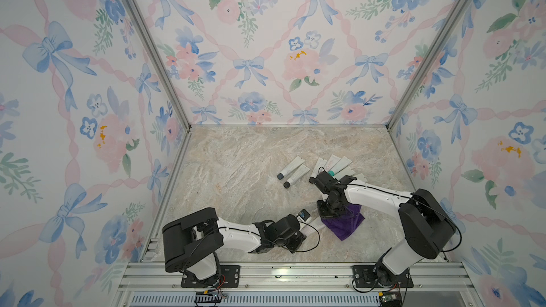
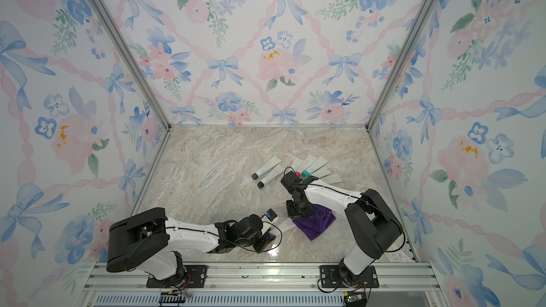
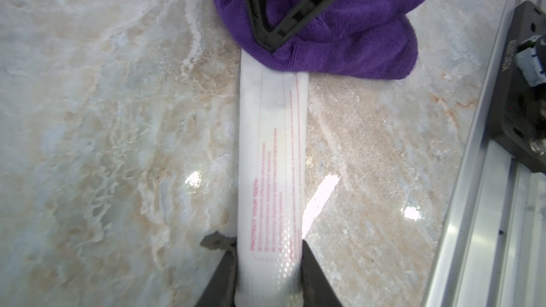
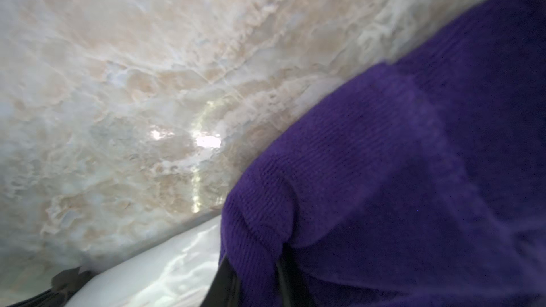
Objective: Wipe the surface of the toothpaste tube
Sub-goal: Wipe the dirt from the toothpaste tube.
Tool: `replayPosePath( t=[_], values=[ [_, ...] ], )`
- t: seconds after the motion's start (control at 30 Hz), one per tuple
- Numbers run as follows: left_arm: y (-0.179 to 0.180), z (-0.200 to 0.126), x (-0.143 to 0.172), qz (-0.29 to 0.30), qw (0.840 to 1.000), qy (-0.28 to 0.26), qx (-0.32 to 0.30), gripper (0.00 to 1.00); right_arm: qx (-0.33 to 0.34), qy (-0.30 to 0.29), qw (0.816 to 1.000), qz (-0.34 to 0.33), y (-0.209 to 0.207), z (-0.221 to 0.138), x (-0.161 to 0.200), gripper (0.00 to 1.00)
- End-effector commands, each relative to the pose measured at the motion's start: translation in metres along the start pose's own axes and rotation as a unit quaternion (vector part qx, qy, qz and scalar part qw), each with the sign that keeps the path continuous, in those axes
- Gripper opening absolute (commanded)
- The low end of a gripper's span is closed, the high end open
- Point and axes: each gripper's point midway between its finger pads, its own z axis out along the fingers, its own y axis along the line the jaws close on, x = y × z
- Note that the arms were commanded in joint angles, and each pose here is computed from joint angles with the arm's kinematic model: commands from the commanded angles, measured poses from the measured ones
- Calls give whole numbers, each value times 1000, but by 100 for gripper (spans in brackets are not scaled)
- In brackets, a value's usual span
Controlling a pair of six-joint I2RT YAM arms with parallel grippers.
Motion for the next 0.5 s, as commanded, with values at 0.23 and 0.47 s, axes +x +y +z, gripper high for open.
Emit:
replayPosePath(
  t=[0.23,0.47],
  values=[
    [10,4,14,0,999,25,-23,31,-8,42,999,-27,16,8,26,20],
    [11,3,13,0,999,24,-24,31,-133,31,990,-23,71,-12,33,20]
  ],
)
